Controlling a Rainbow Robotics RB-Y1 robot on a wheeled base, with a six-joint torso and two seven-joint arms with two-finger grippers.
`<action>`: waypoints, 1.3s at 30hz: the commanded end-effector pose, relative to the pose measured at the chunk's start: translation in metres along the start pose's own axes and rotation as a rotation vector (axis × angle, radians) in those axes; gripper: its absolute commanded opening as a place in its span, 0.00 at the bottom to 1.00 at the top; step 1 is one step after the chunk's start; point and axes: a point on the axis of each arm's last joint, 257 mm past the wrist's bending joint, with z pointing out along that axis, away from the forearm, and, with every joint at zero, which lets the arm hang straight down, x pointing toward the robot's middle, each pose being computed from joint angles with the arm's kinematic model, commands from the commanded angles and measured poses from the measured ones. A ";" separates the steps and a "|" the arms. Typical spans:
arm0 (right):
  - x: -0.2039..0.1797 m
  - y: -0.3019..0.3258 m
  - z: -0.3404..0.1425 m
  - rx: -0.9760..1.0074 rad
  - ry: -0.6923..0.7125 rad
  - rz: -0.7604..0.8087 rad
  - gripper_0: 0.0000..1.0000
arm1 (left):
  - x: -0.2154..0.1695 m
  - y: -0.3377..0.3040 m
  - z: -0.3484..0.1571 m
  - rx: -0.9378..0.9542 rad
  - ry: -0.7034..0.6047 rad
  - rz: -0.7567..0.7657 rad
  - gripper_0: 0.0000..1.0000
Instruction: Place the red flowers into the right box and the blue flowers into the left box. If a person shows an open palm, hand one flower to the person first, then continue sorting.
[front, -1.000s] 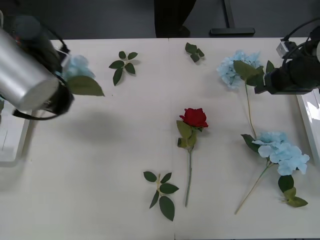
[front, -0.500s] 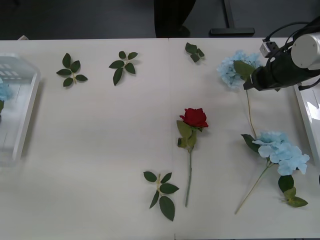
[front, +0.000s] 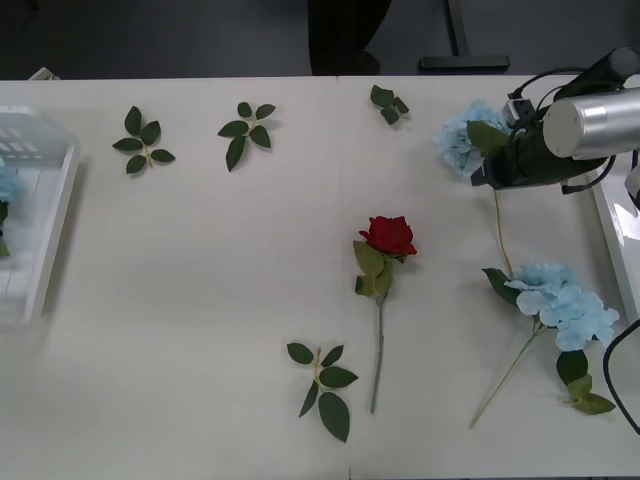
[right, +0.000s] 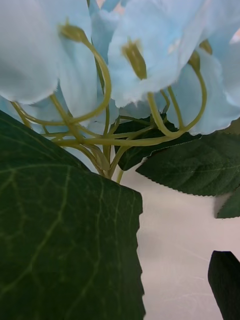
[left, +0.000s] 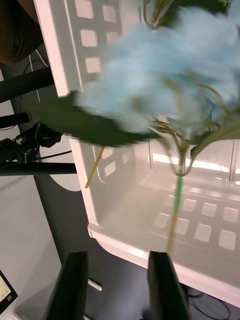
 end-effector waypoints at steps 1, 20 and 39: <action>-0.037 0.016 -0.008 0.001 -0.060 -0.050 1.00 | 0.002 0.028 -0.008 -0.044 -0.009 0.001 1.00; -0.040 0.024 0.009 0.018 -0.098 -0.038 0.65 | -0.072 -0.150 -0.124 0.535 -0.400 0.216 1.00; -0.042 0.014 -0.006 -0.001 -0.048 0.042 0.00 | -0.089 -0.371 -0.159 0.937 -0.885 0.342 1.00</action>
